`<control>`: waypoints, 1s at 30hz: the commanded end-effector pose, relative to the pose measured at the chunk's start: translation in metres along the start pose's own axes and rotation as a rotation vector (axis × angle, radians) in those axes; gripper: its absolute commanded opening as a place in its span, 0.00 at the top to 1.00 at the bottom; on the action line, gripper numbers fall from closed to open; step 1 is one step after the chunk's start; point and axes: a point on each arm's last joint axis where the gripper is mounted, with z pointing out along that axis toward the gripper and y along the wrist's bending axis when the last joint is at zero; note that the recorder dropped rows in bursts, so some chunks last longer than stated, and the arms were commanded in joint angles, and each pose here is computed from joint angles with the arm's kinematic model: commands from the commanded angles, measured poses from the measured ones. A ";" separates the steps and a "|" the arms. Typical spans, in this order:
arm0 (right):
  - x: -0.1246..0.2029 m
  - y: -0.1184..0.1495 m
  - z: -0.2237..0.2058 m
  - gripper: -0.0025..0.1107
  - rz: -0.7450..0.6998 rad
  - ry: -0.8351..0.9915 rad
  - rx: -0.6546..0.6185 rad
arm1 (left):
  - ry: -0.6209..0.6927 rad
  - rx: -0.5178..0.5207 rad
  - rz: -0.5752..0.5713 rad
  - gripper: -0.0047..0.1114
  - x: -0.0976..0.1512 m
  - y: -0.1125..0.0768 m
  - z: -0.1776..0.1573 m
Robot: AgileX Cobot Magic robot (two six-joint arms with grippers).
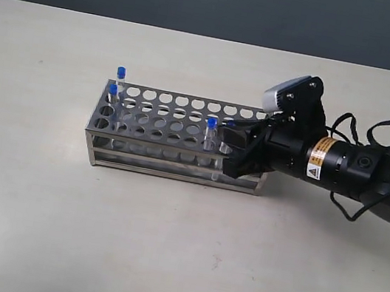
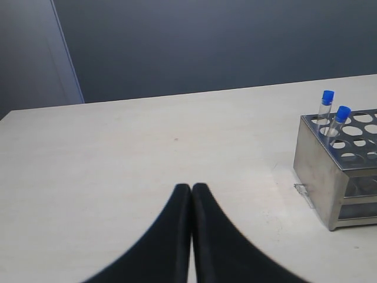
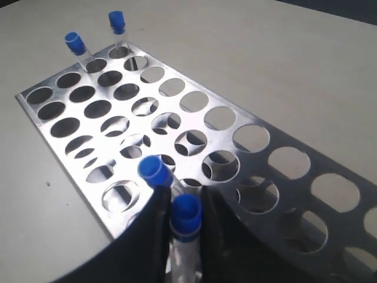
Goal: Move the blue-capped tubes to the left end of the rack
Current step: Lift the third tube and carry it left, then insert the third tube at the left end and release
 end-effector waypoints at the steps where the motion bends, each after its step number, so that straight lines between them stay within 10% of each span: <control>1: -0.023 0.003 -0.012 0.98 -0.046 -0.063 0.017 | -0.012 0.003 0.000 0.95 -0.002 0.000 -0.001; 15: -0.124 0.019 -0.050 0.98 -0.202 -0.323 0.022 | -0.010 0.003 0.000 0.95 -0.001 0.000 -0.001; 30: -0.121 0.076 0.085 0.98 -0.258 -0.236 -0.281 | -0.010 0.003 0.000 0.95 -0.001 0.000 -0.001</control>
